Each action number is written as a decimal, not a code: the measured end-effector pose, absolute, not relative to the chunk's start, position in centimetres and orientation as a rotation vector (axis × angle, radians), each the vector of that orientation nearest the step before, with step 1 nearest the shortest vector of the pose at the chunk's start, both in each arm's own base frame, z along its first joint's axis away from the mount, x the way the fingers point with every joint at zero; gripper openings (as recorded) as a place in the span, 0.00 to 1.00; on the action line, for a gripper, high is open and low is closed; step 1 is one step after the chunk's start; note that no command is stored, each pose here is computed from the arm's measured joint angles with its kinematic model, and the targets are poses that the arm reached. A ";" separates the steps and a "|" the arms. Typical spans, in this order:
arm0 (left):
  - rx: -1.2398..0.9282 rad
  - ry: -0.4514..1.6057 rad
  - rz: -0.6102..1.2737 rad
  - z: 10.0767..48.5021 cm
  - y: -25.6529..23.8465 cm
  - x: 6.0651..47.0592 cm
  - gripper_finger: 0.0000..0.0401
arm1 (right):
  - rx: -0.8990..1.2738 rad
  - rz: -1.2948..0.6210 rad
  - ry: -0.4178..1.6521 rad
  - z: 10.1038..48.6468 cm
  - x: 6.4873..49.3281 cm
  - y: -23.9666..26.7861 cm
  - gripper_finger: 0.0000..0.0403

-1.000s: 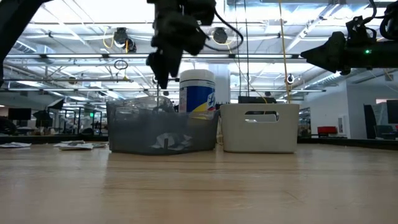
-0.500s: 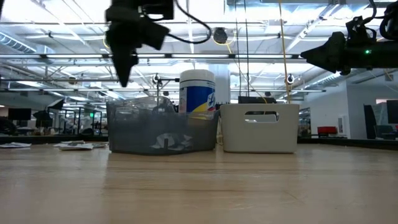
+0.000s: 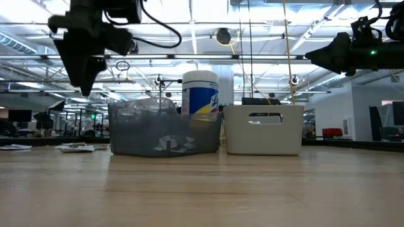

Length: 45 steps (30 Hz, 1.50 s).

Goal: Pick & Place First Aid Supplies
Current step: Put the towelette pack into the bottom black bin

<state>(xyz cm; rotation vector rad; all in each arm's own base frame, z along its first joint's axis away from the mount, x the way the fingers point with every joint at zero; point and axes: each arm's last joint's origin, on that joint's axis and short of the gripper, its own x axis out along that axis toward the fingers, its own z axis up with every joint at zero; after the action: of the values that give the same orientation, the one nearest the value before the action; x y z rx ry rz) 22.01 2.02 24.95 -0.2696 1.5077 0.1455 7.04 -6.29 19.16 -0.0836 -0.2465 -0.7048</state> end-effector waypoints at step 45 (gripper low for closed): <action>-0.276 1.292 0.378 12.7 -0.2 19.4 0.20 | -0.084 -0.705 -0.247 19.2 7.0 -6.3 0.65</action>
<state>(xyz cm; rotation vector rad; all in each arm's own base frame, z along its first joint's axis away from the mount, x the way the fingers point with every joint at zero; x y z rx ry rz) 19.41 -0.19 12.70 -0.2761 1.2924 0.3781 7.04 -6.29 19.16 -0.0838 -0.2466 -0.7048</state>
